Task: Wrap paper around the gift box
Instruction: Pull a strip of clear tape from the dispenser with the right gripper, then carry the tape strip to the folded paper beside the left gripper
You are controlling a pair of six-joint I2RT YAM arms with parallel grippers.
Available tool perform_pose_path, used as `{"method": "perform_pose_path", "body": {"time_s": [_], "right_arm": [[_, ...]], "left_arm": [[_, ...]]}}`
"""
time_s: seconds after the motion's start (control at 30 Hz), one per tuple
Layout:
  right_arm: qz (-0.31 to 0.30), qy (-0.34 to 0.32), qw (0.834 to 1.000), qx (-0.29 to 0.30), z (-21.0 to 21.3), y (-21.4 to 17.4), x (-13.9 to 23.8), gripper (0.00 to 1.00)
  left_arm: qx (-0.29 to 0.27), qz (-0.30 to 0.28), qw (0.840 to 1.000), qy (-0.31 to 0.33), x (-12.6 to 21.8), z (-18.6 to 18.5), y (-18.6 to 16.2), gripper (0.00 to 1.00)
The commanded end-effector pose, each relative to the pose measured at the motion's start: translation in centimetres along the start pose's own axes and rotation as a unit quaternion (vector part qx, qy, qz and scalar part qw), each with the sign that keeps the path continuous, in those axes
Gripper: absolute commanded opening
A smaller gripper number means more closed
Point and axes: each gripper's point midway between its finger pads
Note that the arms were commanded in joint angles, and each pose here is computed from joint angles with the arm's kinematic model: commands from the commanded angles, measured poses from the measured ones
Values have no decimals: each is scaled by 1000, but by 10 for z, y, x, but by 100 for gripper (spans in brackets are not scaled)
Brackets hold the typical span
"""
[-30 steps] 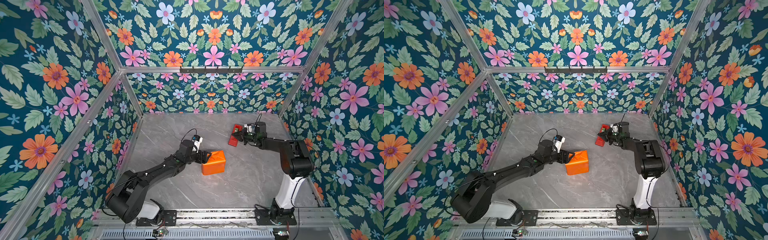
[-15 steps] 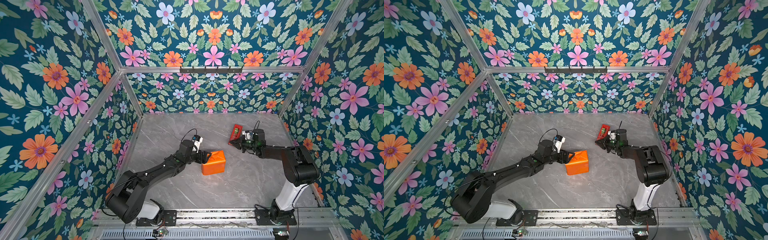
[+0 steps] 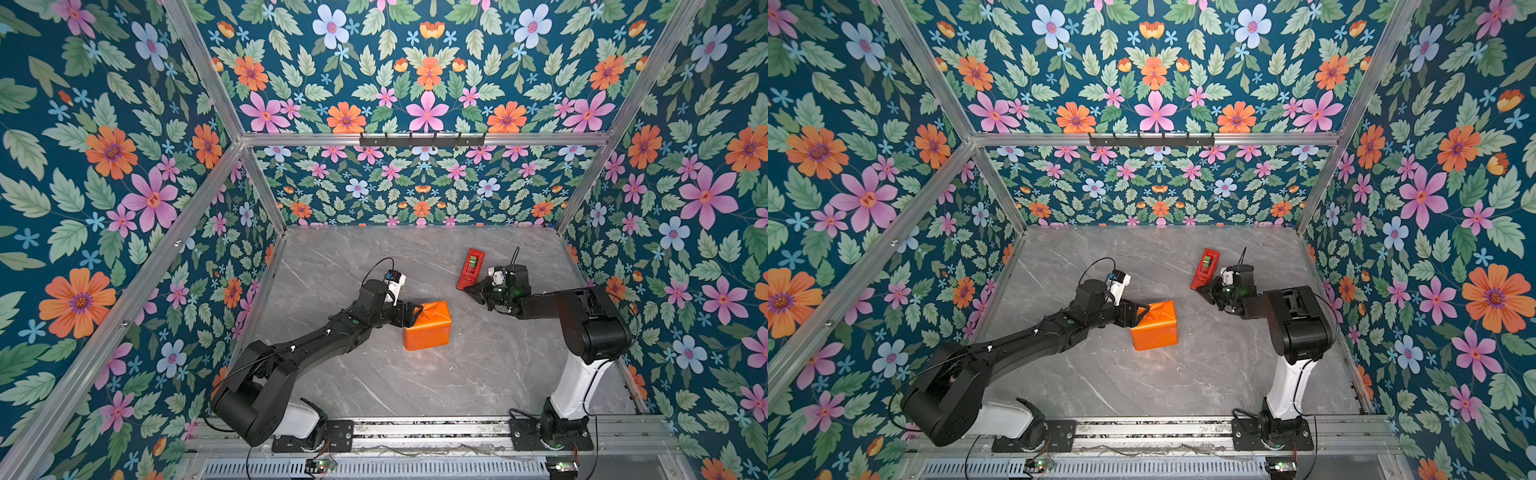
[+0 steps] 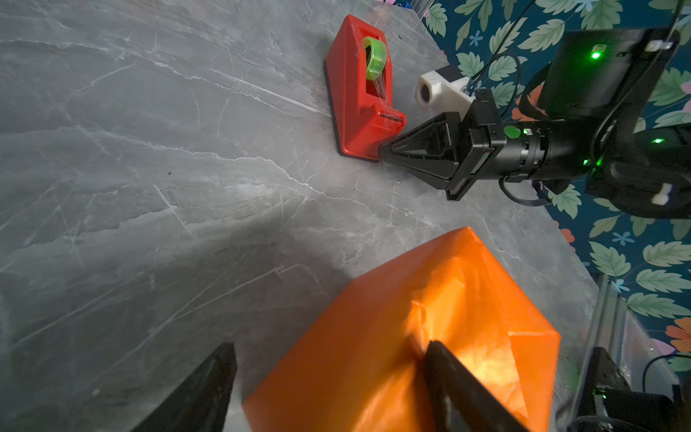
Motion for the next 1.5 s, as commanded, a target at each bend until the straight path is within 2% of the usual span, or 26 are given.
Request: {"method": "perform_pose_path", "body": {"time_s": [0.0,0.23,0.4,0.43,0.6,0.73,0.83,1.03,1.47], "right_arm": [[19,-73,997,-30,-39,-11,2,0],[42,-69,997,-10,-26,-15,8,0],[51,-33,998,36,17,-36,43,0],[44,-15,997,61,38,-41,56,0],[62,18,982,175,104,-100,87,0],[95,56,966,232,141,-148,87,0],[123,60,953,270,153,-179,76,0],[149,65,946,282,159,-196,54,0],[177,62,947,262,147,-209,33,0]], "left_arm": [[3,81,996,49,2,23,-44,81],[2,82,995,50,2,24,-45,81],[2,84,995,50,1,24,-46,81],[1,84,995,50,1,24,-46,81],[2,85,995,50,1,24,-46,81],[3,82,995,52,1,24,-44,81],[2,81,995,51,1,24,-44,81],[2,81,995,52,3,24,-44,81],[-1,84,995,55,1,26,-44,81]]}}
Point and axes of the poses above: each gripper's point midway between its finger pads, its own x axis back along the fingers, its own z axis along the line the jaws close on, y = z × x
